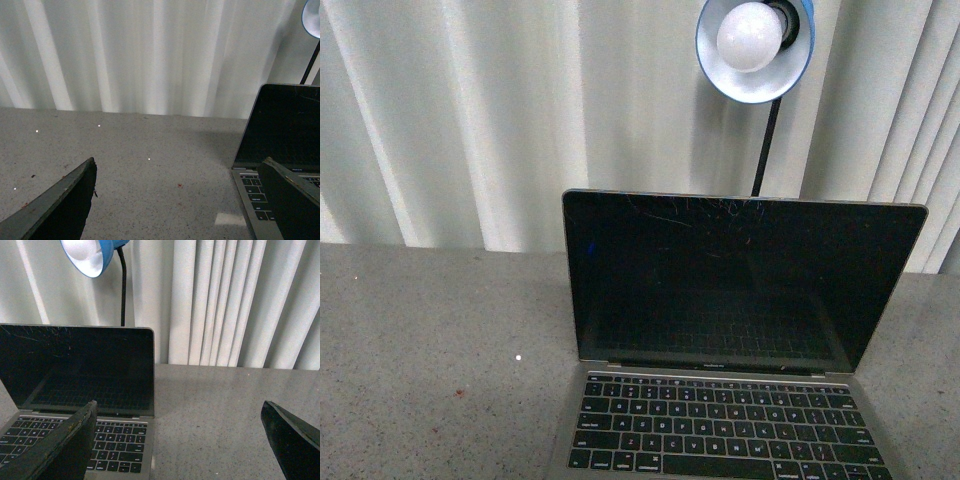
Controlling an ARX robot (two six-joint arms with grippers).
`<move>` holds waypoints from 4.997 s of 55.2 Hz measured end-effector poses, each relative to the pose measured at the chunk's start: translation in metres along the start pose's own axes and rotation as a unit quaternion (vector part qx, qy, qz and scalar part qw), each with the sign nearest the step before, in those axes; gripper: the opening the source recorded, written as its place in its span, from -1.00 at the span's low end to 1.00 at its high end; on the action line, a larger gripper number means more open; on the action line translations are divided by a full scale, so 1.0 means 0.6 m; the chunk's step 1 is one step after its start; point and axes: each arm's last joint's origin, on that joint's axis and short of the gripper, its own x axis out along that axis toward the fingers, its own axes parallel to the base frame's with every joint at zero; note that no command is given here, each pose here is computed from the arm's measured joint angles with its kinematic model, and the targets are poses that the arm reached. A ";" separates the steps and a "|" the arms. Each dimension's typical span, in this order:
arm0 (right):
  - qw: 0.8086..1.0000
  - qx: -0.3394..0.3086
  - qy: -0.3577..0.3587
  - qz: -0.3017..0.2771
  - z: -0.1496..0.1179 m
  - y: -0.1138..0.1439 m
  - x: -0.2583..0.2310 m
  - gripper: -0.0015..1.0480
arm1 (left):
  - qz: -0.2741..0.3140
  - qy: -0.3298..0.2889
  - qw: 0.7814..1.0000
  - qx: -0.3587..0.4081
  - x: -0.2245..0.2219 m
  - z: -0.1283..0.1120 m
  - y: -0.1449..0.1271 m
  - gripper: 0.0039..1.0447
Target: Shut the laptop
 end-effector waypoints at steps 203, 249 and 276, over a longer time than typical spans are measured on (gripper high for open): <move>0.766 -0.470 0.077 0.431 0.150 -0.104 0.599 0.31 | -0.382 0.102 0.756 0.521 0.590 0.199 -0.250 0.61; 0.691 -0.463 0.122 0.541 0.119 -0.062 0.587 -0.94 | -0.494 0.088 0.679 0.536 0.593 0.130 -0.261 -0.94; 0.674 -0.436 0.155 0.576 0.112 -0.044 0.594 -0.94 | -0.525 0.079 0.649 0.546 0.588 0.120 -0.280 -0.94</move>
